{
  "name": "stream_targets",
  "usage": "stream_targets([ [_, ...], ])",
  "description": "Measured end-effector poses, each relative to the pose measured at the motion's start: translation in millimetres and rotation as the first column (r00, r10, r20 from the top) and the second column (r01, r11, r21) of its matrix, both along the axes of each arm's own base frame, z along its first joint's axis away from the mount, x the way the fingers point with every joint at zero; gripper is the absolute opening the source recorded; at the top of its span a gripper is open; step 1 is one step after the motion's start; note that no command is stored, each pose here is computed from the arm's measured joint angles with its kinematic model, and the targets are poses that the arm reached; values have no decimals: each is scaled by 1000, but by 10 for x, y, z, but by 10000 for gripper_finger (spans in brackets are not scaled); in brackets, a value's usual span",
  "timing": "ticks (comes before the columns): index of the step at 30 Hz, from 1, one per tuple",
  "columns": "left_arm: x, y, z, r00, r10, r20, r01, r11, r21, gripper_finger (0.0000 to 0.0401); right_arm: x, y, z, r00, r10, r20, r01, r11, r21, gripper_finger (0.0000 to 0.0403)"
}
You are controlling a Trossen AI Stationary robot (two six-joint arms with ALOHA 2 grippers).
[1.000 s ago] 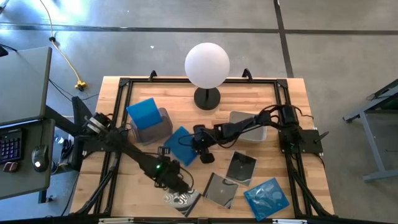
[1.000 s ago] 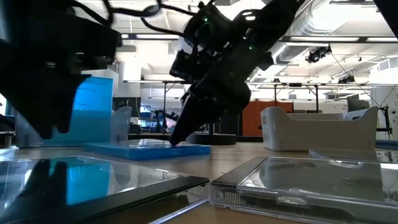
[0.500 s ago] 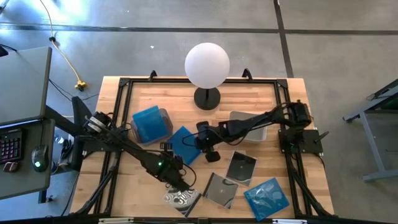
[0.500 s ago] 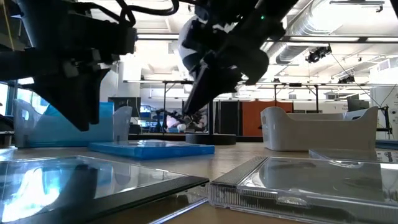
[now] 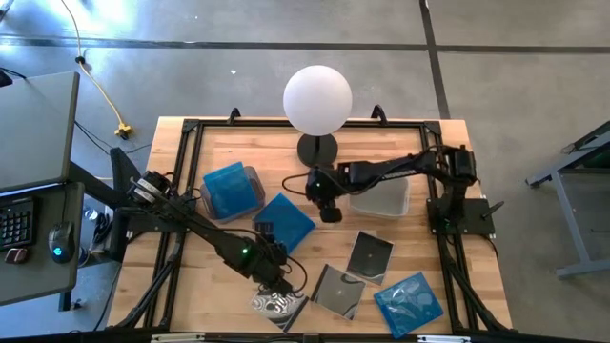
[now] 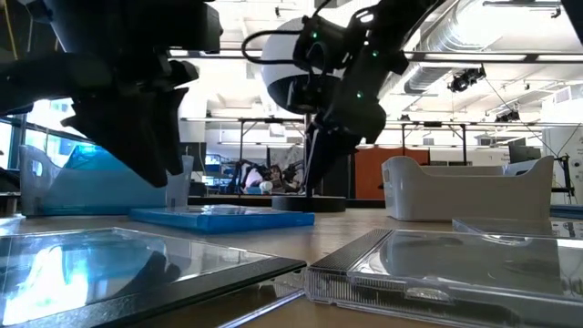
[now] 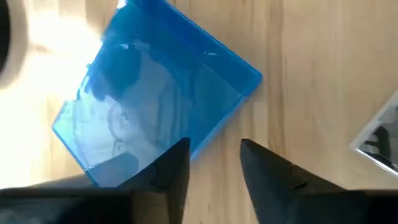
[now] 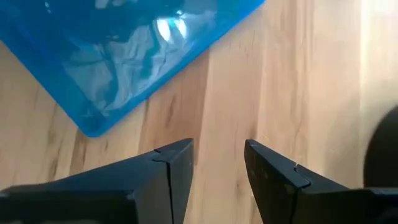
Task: Pick & place jewel cases by type
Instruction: Put the left blue cd case into the black bin
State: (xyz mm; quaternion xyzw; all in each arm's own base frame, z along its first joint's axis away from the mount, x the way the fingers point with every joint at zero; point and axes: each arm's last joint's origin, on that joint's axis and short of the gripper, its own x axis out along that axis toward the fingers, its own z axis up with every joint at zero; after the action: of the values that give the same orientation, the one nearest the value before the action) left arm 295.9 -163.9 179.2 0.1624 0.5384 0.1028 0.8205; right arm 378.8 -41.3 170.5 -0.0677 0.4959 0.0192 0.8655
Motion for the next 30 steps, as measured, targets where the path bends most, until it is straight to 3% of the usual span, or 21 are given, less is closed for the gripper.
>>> stream_targets([
  [6, 78, -35, 27, 995, -65, 72, 63, 998, 26, 211, -23, -159, -3, 1000, 1, 9, -2, 996, 93, 138],
  [10, 143, -84, -45, 989, -124, 79, 122, 992, 29, 236, -31, -236, -62, 1000, -12, -10, 13, 993, 114, 138],
  [15, 165, -101, -267, 990, -143, -3, 143, 988, 54, 237, -21, -260, -169, 999, 13, -44, -9, 998, 68, 138],
  [20, 190, -92, -388, 992, -126, -2, 124, 979, 160, 236, 6, -265, -311, 993, 84, -77, -84, 996, -3, 138],
  [26, 230, -33, -410, 994, -112, -10, 112, 980, 167, 236, 70, -304, -447, 990, 143, -23, -139, 984, 112, 138],
  [30, 279, 63, -415, 996, -93, -11, 93, 977, 190, 236, 132, -263, -583, 987, 163, -10, -161, 979, 124, 138],
])
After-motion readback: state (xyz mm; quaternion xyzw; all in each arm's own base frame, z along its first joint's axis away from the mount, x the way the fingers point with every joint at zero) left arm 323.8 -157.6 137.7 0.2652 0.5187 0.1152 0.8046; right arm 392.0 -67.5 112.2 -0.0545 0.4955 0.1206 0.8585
